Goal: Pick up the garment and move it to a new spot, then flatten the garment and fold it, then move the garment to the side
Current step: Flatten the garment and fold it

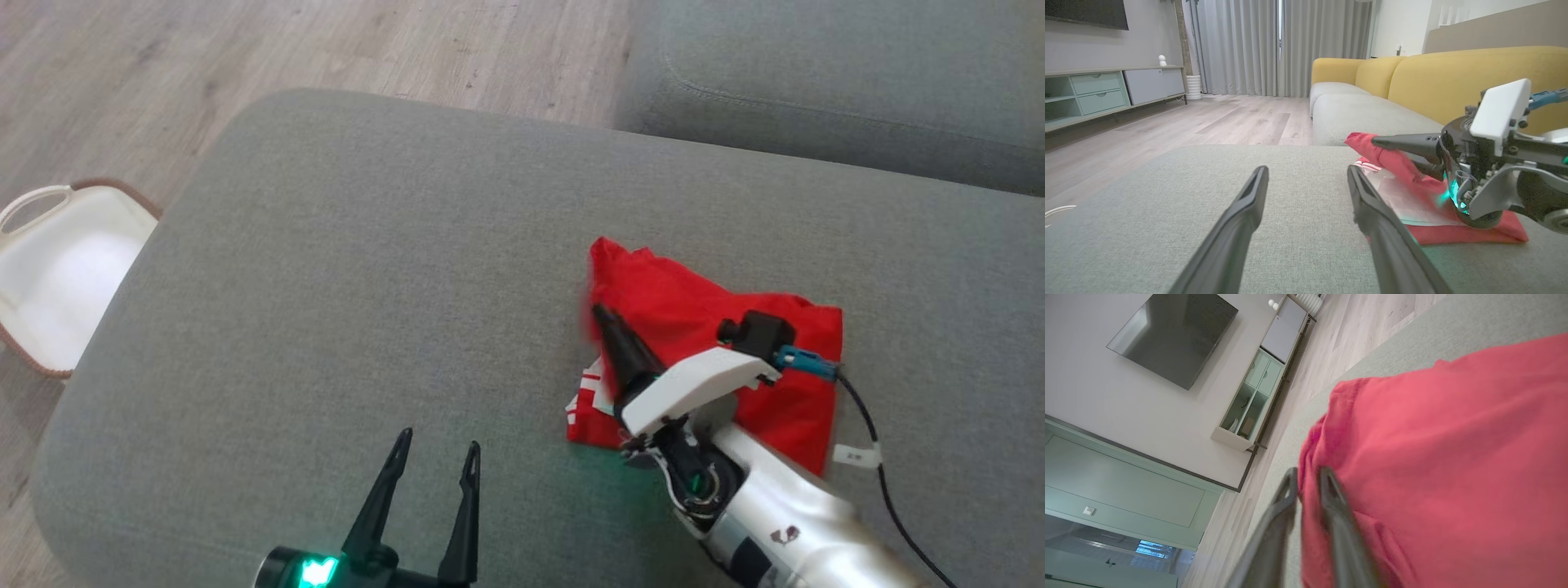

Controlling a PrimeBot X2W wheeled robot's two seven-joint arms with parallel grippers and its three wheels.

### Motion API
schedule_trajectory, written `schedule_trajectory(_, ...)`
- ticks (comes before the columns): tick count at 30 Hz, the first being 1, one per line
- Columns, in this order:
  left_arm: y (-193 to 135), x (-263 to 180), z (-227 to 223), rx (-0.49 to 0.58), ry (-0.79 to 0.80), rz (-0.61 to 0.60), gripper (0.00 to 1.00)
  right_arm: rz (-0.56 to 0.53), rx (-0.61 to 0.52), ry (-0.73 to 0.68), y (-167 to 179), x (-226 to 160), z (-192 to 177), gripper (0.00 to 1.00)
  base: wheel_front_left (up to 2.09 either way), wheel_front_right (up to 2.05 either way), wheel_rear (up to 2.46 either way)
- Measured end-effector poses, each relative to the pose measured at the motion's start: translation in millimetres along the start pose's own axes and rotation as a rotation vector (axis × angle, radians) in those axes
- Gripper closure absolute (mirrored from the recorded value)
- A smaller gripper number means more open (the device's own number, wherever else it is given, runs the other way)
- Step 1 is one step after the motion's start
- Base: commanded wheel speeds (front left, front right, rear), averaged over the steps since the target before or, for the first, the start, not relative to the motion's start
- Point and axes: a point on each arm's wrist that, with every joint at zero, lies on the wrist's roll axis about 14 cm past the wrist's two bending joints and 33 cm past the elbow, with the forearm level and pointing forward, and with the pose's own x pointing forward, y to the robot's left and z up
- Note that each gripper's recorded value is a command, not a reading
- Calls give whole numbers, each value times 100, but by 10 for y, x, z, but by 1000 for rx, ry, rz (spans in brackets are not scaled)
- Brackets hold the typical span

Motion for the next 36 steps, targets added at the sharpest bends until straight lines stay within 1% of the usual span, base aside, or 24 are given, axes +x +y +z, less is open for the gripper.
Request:
schedule_trajectory(2, -5, 8, -4, -2, 1, 0, 0, 12, -17, -7, 43, -6, 3, 0, 0, 0, 0)
schedule_trajectory(4, -17, 23, 2, 0, -2, -2, 0, 30, -42, -36, 105, -3, 92, 0, 0, 0, 0)
schedule_trajectory(6, -35, 41, 13, 2, -6, -5, 0, 48, -114, -72, 168, -3, 228, 0, 0, 0, 0)
schedule_trajectory(8, -50, 69, 46, -9, -17, -7, 0, 54, -218, -111, 187, -30, 404, 0, 0, 0, 0)
schedule_trajectory(9, -43, 86, 73, -16, -25, -4, 0, 53, -273, -142, 180, -69, 533, 0, 0, 0, 0)
schedule_trajectory(11, -48, 119, 112, -33, -37, -4, 0, 32, -393, -240, 114, -210, 922, 0, 0, 0, 0)
schedule_trajectory(13, -80, 159, 150, -45, -48, -17, 0, -10, -497, -356, 15, -448, 1345, 0, 0, 0, 0)
schedule_trajectory(15, -102, 200, 177, -49, -56, -25, 0, -61, -567, -457, -104, -751, 1604, 0, 0, 0, 0)
schedule_trajectory(17, -132, 238, 205, -48, -65, -38, 0, -135, -636, -496, -304, -1064, 1603, 0, 0, 0, 0)
schedule_trajectory(20, -167, 282, 250, -45, -80, -50, 0, -276, -661, -516, -675, -1538, 1419, 0, 0, 0, 0)
schedule_trajectory(22, -182, 299, 278, -52, -89, -54, 0, -352, -691, -515, -835, -1813, 1288, 0, 0, 0, 0)
schedule_trajectory(24, -185, 299, 295, -53, -94, -56, 0, -402, -738, -515, -894, -2019, 1199, 0, 0, 0, 0)
schedule_trajectory(26, -200, 257, 252, -59, -80, -61, 0, -431, -773, -528, -884, -2155, 1152, 0, 0, 0, 0)
schedule_trajectory(30, -148, 171, 138, -50, -44, -46, 0, -478, -794, -534, -909, -2354, 1031, 0, 0, 0, 0)
schedule_trajectory(34, -138, 133, 73, -39, -24, -46, 0, -519, -763, -520, -991, -2466, 868, 0, 0, 0, 0)
schedule_trajectory(36, -112, 140, 79, -35, -27, -40, 0, -525, -762, -523, -996, -2489, 868, 0, 0, 0, 0)
